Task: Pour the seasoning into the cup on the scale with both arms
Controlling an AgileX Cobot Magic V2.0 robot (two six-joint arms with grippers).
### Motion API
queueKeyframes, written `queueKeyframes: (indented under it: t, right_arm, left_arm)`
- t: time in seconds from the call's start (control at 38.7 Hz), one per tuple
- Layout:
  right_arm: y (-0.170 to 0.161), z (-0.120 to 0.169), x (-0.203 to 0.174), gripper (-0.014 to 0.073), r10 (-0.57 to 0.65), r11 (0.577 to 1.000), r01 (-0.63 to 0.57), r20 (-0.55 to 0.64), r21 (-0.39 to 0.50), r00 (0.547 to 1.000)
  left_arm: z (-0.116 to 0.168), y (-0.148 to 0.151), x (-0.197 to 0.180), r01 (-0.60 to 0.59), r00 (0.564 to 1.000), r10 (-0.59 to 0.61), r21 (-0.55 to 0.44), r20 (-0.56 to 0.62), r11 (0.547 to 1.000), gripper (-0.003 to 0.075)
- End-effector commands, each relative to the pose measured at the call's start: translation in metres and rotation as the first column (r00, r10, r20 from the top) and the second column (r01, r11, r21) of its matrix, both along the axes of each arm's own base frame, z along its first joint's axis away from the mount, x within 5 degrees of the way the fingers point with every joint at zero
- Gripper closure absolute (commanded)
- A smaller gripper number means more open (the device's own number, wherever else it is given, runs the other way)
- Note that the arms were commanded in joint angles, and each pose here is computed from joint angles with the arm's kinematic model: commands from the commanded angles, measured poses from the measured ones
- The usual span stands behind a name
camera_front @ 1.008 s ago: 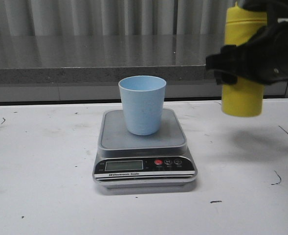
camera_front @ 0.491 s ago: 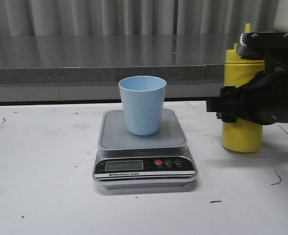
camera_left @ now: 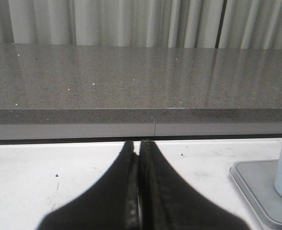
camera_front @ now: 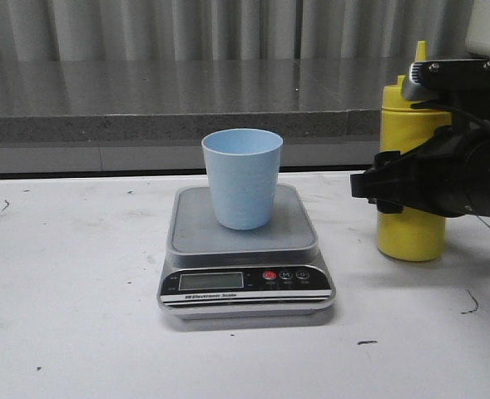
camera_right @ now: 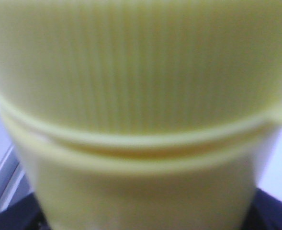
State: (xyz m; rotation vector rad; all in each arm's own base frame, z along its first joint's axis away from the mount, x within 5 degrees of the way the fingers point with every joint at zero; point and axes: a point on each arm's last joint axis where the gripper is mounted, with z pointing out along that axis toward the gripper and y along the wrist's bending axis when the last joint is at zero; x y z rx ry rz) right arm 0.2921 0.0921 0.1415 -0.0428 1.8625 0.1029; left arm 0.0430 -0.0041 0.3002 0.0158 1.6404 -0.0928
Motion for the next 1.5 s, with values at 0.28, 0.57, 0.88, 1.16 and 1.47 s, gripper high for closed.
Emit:
queueKeyframes:
  t: [0.28,0.57,0.88,1.16,1.47]
  right_arm:
    - [0.001,0.017,0.002,0.0041,0.008,1.000,-0.010,0.087,0.012,0.996]
    - [-0.002,0.013,-0.004,0.0041,0.006,1.000,-0.006,0.082,0.002,0.997]
    - [-0.020,-0.002,-0.044,0.0041,0.012,0.998,-0.004,0.137,-0.060,0.991]
    - [-0.023,-0.009,-0.061,0.0043,0.037,0.999,-0.035,0.112,-0.016,0.993]
    - [-0.028,-0.016,-0.083,0.0098,0.070,0.997,-0.071,0.080,0.012,0.994]
  left_arm:
    - [0.015,0.000,-0.001,0.000,0.995,0.002,-0.023,0.096,1.000,0.0740]
    - [0.015,0.000,-0.001,0.000,0.995,0.002,-0.023,0.096,1.000,0.0740]
    - [0.015,0.000,-0.001,0.000,0.995,0.002,-0.023,0.096,1.000,0.0740]
    - [0.015,0.000,-0.001,0.000,0.995,0.002,-0.023,0.096,1.000,0.0740]
    - [0.015,0.000,-0.001,0.000,0.995,0.002,-0.023,0.096,1.000,0.0740]
